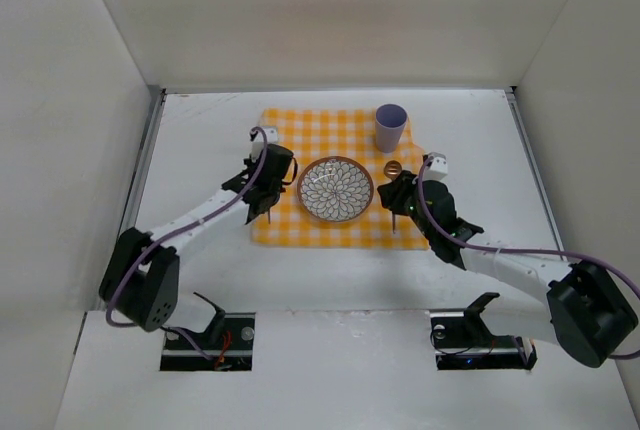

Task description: Set the dinner table for one person

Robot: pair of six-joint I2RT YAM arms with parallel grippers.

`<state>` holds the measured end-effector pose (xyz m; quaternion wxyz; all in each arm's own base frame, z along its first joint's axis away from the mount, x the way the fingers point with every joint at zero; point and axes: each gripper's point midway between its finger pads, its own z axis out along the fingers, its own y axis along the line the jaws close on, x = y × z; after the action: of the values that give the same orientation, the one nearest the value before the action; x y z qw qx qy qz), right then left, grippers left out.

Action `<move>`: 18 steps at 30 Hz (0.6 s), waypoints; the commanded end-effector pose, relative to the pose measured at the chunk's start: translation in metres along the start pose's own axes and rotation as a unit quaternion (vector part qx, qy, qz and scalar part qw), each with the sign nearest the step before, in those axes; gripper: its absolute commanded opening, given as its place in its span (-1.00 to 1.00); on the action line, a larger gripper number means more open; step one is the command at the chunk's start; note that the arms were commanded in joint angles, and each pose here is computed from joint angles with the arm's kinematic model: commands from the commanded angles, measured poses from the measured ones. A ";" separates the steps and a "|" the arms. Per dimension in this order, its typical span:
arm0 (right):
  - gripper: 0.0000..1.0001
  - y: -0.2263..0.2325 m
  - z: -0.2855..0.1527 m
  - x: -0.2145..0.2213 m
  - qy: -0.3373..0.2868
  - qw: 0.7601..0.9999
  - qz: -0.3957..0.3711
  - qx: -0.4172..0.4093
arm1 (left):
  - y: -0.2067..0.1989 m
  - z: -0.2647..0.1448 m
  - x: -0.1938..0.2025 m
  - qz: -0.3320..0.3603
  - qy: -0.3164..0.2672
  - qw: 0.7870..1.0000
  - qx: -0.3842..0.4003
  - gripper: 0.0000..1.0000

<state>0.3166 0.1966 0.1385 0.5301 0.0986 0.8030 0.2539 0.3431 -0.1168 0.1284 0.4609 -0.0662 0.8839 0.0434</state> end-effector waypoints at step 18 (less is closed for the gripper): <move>-0.17 0.001 0.013 -0.002 -0.015 1.000 -0.005 0.010 | -0.038 0.061 0.026 0.121 0.035 0.992 0.019 -0.92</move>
<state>0.3194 0.1935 0.1163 0.5172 0.1019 0.8190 0.2264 0.3666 -0.1422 0.0551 0.3954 0.0544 0.9126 0.0887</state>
